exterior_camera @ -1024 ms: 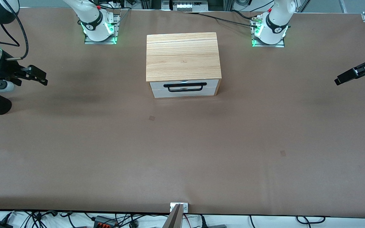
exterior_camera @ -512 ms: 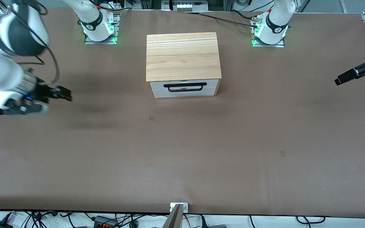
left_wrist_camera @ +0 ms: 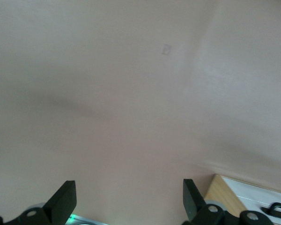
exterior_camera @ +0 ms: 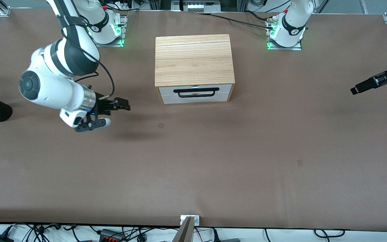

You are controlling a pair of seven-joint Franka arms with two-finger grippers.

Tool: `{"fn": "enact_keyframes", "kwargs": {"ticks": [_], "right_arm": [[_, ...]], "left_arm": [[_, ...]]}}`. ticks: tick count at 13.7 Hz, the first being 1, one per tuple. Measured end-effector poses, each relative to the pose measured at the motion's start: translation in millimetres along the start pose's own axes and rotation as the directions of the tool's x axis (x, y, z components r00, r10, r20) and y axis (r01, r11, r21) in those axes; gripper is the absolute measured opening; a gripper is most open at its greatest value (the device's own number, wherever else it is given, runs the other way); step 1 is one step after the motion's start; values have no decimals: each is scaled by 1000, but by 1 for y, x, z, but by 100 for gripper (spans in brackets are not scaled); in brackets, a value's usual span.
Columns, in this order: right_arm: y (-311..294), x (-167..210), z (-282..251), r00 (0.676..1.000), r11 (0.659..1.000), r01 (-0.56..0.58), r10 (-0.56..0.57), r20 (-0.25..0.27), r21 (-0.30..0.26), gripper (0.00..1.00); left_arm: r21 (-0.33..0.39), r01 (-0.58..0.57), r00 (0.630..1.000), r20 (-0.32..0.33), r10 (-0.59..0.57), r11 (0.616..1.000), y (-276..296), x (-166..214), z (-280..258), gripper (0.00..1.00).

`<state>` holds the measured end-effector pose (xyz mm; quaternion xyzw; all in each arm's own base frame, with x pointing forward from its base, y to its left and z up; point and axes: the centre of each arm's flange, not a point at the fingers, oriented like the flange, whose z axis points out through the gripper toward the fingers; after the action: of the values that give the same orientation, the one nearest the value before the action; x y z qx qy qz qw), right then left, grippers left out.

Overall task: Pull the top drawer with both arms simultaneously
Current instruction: 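Move the right gripper toward the drawer handle while the left gripper follows, then close both grippers on opposite ends of the black drawer handle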

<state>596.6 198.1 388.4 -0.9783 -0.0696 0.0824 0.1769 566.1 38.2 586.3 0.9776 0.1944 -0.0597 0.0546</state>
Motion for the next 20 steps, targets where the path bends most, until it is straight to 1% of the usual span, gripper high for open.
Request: {"fn": "enact_keyframes", "kwargs": {"ticks": [1,2,3,4,5,6,7,8,9,10,11,12,13,14,16,17,18,19,20], "right_arm": [[-5,1,10,1000,999,0,-1,14,47,100],[-14,2,21,1000,994,-2,-1,30,110,100],[-23,3,33,999,982,-3,-6,44,190,100],[-33,5,47,998,961,-3,-13,57,275,100],[-41,6,61,998,939,1,-25,65,343,100],[-47,7,74,997,918,7,-38,70,396,100],[-51,9,86,996,895,16,-52,69,446,100],[-53,10,98,996,870,28,-68,63,492,100],[-53,11,109,995,846,46,-88,54,532,100],[-51,12,121,992,820,69,-117,48,568,100],[-50,11,133,987,789,88,-150,51,608,100],[-48,9,145,983,750,100,-178,54,654,100],[-43,8,154,979,708,106,-196,51,698,100],[-36,8,163,977,662,106,-208,46,742,100],[-22,8,185,977,566,97,-211,30,818,100],[-16,8,197,979,529,91,-203,22,844,100],[-12,8,210,981,498,85,-192,14,863,100],[-11,7,222,983,475,80,-183,10,876,100],[-11,6,232,984,463,73,-180,13,883,100]], "left_arm": [[-39,-9,1000,16,10,999,9,1,2,100],[-91,-15,999,39,19,996,19,1,5,100],[-154,-14,997,70,25,988,27,2,10,100],[-219,-5,994,109,29,976,34,5,18,100],[-275,10,988,149,32,961,39,11,29,100],[-315,25,981,189,37,949,43,19,43,100],[-356,14,973,222,70,934,47,27,60,100],[-407,-30,961,239,138,913,52,35,79,100],[-463,-90,944,243,224,882,58,43,100,100],[-538,-137,920,243,308,832,65,51,125,100],[-618,-149,897,244,368,772,72,60,152,100],[-669,-137,882,253,397,731,77,68,180,100],[-700,-134,868,258,423,701,79,74,204,100],[-733,-155,853,239,464,662,83,77,223,100],[-804,-188,829,178,530,565,88,81,253,100],[-833,-190,825,153,545,520,88,82,271,100],[-855,-197,828,116,548,479,88,83,289,100],[-876,-200,834,83,545,439,91,80,306,100],[-893,-189,842,67,536,408,98,72,322,100]]}}
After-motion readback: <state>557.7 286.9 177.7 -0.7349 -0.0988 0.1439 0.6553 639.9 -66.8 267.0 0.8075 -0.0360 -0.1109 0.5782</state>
